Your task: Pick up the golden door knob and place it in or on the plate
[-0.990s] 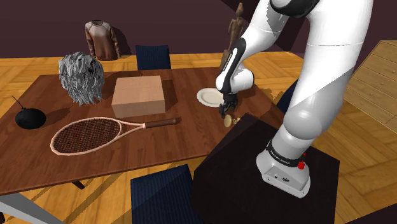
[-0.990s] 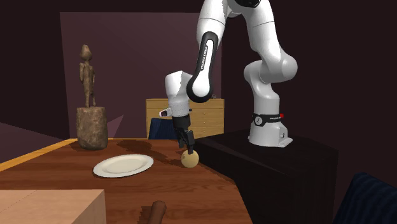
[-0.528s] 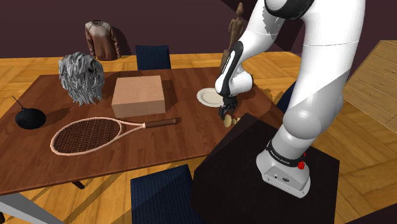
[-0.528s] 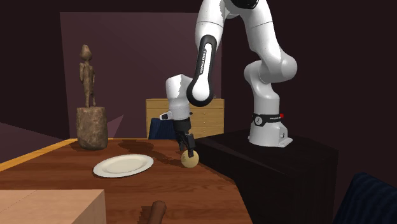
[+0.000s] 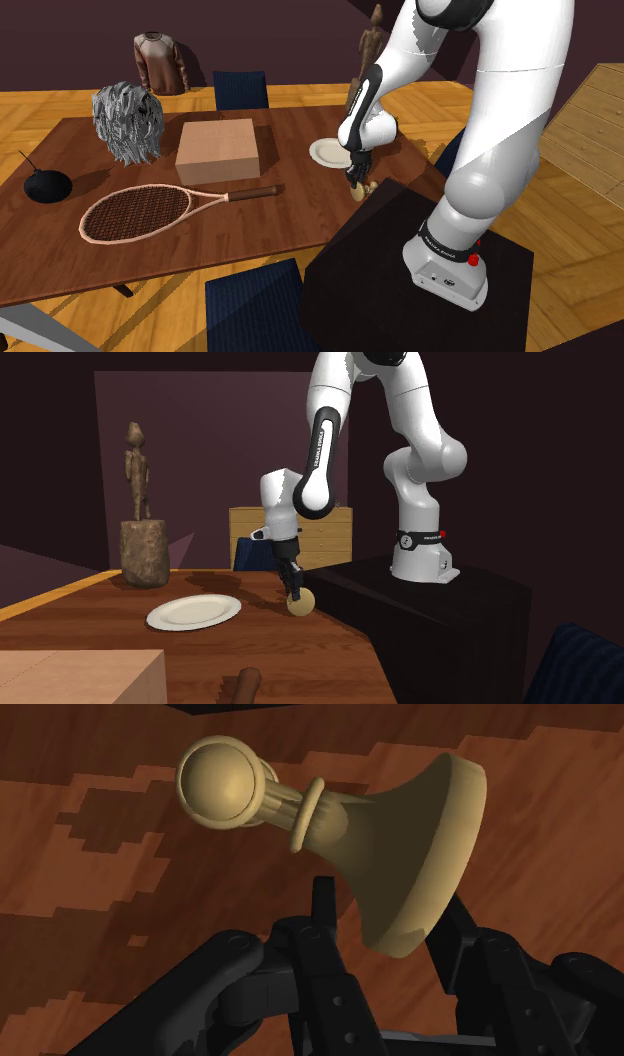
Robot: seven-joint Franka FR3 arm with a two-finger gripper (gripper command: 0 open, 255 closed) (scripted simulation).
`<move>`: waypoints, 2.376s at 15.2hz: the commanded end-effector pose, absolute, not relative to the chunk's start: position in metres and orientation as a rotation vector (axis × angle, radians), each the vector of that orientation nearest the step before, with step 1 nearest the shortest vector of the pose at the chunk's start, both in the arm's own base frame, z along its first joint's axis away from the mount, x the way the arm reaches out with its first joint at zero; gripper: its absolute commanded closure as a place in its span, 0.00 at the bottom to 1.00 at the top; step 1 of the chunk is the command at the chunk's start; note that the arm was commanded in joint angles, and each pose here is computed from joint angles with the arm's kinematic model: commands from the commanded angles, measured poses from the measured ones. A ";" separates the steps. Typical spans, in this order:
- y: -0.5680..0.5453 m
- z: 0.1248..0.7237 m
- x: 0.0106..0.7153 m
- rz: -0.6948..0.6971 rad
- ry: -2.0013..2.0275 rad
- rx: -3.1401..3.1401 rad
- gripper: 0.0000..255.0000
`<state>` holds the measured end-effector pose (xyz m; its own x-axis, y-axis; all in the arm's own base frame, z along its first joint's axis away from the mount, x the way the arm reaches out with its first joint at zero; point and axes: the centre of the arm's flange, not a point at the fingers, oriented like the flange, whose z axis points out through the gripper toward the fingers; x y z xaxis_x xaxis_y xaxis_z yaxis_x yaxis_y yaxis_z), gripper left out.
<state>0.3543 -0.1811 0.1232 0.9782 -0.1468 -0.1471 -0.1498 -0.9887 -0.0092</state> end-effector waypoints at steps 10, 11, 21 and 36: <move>-0.181 0.154 0.353 0.233 0.231 -3.103 1.00; -0.181 0.159 0.353 0.233 0.231 -3.103 1.00; -0.181 0.209 0.353 0.233 0.231 -3.103 1.00; -0.203 0.173 0.268 -0.345 0.392 -2.899 0.00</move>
